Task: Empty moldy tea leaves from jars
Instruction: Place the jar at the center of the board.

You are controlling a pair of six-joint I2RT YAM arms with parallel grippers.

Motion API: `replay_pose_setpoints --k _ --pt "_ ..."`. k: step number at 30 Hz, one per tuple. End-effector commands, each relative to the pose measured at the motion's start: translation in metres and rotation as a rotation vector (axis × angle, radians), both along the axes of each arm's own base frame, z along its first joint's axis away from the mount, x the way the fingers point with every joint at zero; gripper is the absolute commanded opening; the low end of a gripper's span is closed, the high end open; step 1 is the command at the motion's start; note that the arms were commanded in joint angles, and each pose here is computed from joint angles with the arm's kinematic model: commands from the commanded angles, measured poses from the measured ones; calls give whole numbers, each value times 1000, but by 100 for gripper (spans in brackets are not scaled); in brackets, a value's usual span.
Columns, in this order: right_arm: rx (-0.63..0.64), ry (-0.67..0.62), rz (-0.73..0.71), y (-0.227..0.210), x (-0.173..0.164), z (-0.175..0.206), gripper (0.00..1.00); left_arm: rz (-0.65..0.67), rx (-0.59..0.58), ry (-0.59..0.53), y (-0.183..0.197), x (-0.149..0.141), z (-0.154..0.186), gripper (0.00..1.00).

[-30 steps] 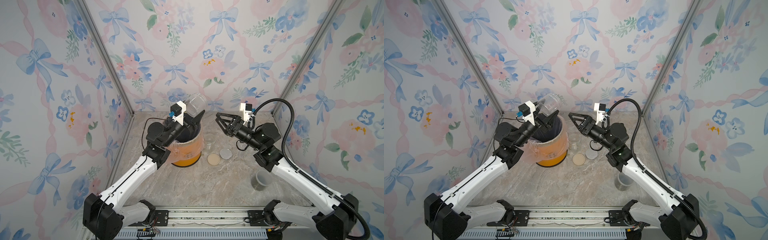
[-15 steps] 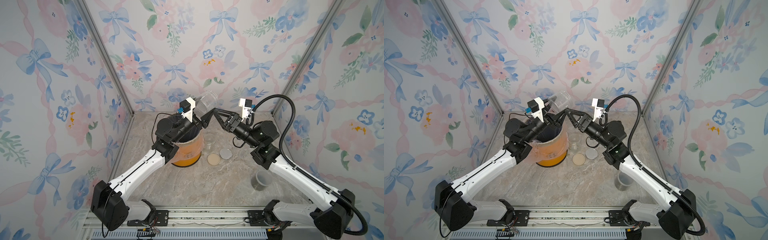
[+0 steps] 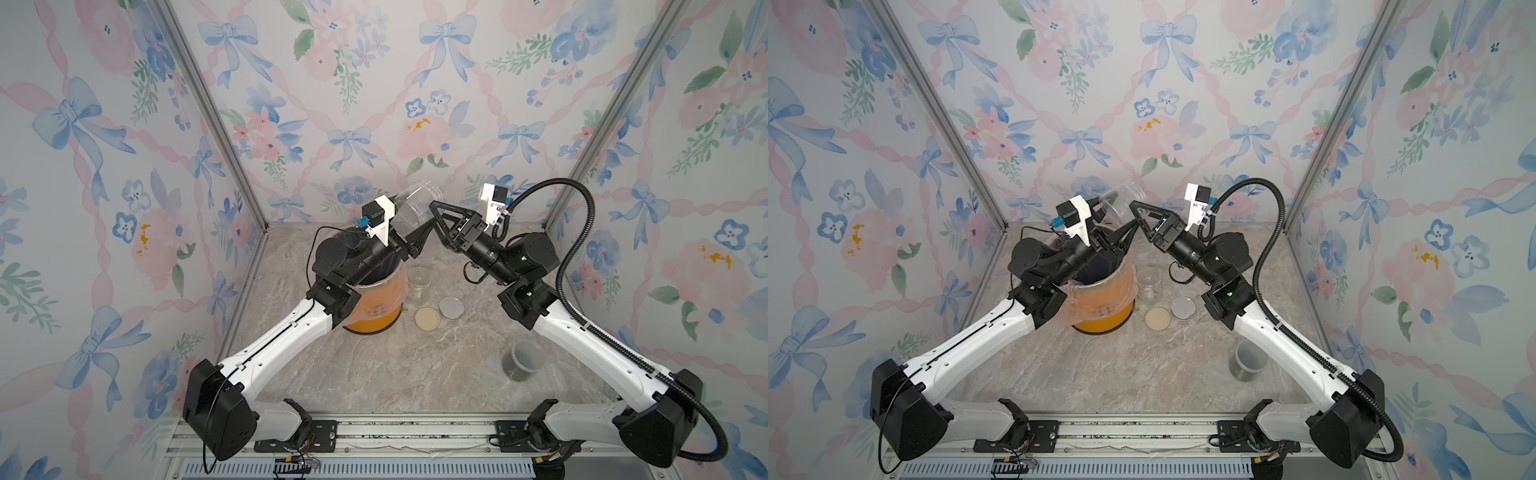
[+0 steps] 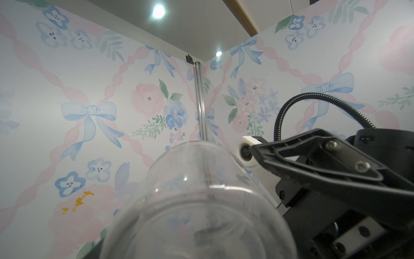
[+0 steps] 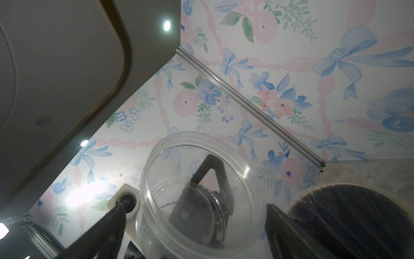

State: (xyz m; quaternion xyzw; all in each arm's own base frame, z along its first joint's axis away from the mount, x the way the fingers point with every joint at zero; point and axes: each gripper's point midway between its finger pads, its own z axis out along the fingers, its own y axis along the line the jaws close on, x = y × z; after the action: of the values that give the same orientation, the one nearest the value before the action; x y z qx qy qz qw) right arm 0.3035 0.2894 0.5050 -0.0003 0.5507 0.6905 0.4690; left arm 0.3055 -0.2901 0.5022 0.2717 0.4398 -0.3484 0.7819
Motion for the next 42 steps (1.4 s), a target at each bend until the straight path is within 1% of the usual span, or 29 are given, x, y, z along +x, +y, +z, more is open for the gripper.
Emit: replay_pose_setpoints --k 1,5,12,18,22,27,31,42 --pt "68 -50 34 -5 -3 29 97 -44 -19 -31 -6 -8 10 65" --pt "58 -53 89 2 -4 35 97 -48 -18 -35 -7 -8 8 65" --pt "54 -33 121 5 3 38 96 -69 -13 -53 -11 -11 11 66" --pt "60 -13 124 1 10 38 96 -76 0 -50 -14 -10 5 66" --pt "32 -10 162 6 9 36 97 -78 10 -55 -15 -10 3 66" --pt "12 0 192 9 8 31 100 -80 11 -55 -17 -9 3 66" --pt "9 5 191 7 9 29 97 -85 13 -48 -19 -6 1 67" --pt "7 2 167 -1 14 26 84 -74 20 -43 -20 -3 -4 69"
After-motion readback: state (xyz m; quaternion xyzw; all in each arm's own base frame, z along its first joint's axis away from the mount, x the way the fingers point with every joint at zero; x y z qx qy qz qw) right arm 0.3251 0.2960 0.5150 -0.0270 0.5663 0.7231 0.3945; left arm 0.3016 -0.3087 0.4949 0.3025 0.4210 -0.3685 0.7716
